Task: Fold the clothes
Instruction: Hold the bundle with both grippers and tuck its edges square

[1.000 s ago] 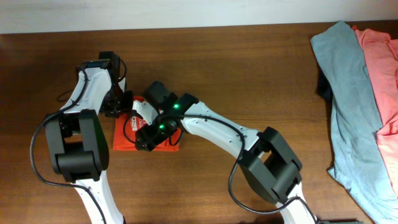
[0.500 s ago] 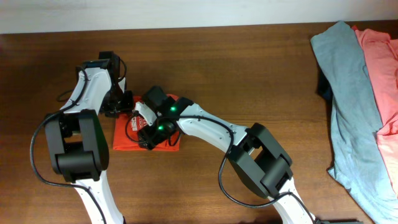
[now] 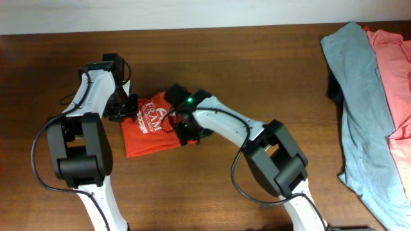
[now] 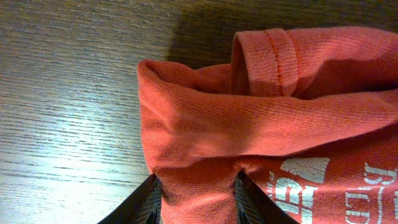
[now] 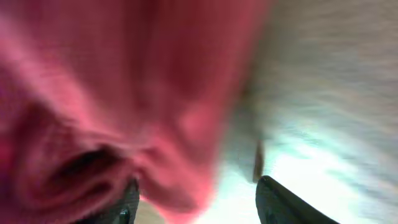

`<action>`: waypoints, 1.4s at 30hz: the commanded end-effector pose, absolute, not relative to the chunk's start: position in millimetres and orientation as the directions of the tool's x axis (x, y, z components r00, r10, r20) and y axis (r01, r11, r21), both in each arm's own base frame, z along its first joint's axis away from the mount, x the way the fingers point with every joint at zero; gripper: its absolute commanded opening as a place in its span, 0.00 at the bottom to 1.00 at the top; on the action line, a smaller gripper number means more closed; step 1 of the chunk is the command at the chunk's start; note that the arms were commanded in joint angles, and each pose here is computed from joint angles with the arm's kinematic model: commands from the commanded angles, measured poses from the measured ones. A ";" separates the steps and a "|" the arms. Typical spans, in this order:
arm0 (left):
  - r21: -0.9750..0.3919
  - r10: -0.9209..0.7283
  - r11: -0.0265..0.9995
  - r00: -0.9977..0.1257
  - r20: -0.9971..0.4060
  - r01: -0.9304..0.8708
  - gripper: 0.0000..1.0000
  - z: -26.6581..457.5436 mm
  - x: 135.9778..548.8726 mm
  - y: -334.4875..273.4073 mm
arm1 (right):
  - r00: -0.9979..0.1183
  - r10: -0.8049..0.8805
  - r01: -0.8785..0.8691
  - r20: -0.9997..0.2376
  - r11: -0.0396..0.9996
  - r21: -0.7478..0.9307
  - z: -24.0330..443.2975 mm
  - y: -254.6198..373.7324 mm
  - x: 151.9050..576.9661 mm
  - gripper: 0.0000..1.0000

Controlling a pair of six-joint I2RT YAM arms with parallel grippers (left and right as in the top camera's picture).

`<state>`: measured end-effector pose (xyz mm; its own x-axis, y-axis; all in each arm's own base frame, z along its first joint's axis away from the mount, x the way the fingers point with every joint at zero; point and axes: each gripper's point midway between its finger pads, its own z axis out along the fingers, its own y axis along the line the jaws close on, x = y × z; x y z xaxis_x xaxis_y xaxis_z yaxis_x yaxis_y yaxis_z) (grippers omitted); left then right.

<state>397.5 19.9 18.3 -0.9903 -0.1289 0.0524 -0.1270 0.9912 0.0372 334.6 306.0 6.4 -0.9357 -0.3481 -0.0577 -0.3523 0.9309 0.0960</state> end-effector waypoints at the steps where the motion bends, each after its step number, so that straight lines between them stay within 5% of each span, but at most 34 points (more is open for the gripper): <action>1: 0.041 -0.113 0.993 -0.987 0.110 -0.109 0.39 0.0 387.1 21.3 | -0.948 -0.299 -0.306 -0.106 0.951 0.055 20.6 289.3 352.1 0.65; 7: 0.041 -0.113 0.993 -0.987 0.110 -0.109 0.39 0.1 387.2 21.3 | -0.939 -0.288 -0.310 -0.189 0.945 0.099 59.6 289.5 365.1 0.65; 17: 0.041 -0.114 0.993 -0.987 0.110 -0.110 0.39 0.0 387.1 21.3 | -0.836 -0.493 -0.549 -0.241 0.756 0.357 97.5 357.4 329.8 0.66; 24: 0.041 -0.114 0.993 -0.987 0.110 -0.110 0.39 0.2 387.1 21.3 | -0.793 -0.534 -0.604 -0.294 0.753 0.261 88.0 375.7 327.2 0.65; 28: 0.041 -0.114 0.993 -0.987 0.111 -0.110 0.39 0.0 387.0 21.3 | -0.784 -0.561 -0.618 -0.267 0.747 0.247 70.4 383.2 318.4 0.50; 42: 0.041 -0.114 0.993 -0.987 0.110 -0.110 0.39 0.0 387.1 21.3 | -0.756 -0.589 -0.651 -0.285 0.724 0.229 53.9 394.2 318.6 0.50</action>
